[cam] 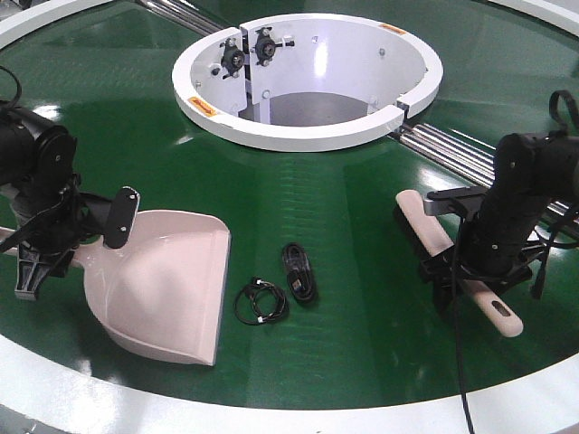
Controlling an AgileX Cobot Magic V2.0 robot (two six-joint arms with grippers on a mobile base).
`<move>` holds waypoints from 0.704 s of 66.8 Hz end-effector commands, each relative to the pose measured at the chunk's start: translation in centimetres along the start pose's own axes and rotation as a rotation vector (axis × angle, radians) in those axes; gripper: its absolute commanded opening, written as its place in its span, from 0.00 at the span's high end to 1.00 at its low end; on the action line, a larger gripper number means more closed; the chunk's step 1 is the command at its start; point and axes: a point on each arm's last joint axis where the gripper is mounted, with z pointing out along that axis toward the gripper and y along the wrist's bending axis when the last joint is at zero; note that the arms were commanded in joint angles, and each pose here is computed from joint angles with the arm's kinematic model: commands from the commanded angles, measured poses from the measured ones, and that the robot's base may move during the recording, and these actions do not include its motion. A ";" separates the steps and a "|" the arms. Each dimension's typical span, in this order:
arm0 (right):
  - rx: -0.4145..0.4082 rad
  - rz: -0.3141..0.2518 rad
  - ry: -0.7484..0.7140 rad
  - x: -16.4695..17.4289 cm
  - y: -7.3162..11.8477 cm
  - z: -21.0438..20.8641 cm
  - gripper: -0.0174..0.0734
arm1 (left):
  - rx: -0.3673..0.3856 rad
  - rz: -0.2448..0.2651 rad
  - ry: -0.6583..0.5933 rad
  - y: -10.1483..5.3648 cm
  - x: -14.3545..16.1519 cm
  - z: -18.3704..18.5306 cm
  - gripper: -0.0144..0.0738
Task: Clean and inspect green conveyor with broom and dustpan
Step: 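Lower the right gripper onto the brush handle and grasp it, then move the brush toward the black cable beside the dustpan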
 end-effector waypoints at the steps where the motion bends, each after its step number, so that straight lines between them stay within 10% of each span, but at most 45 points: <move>1: 0.045 0.012 -0.073 -0.4 -0.5 -2.0 0.26 | -0.095 -0.029 -0.005 0.5 0.5 -2.3 0.84; 24: 0.001 -0.005 -0.052 -0.2 -0.1 -2.0 0.82 | -0.095 -0.029 -0.005 0.5 0.5 -2.3 0.84; 47: -0.066 0.014 -0.006 1.0 2.7 -3.7 0.81 | -0.095 -0.029 -0.005 0.5 0.5 -2.3 0.84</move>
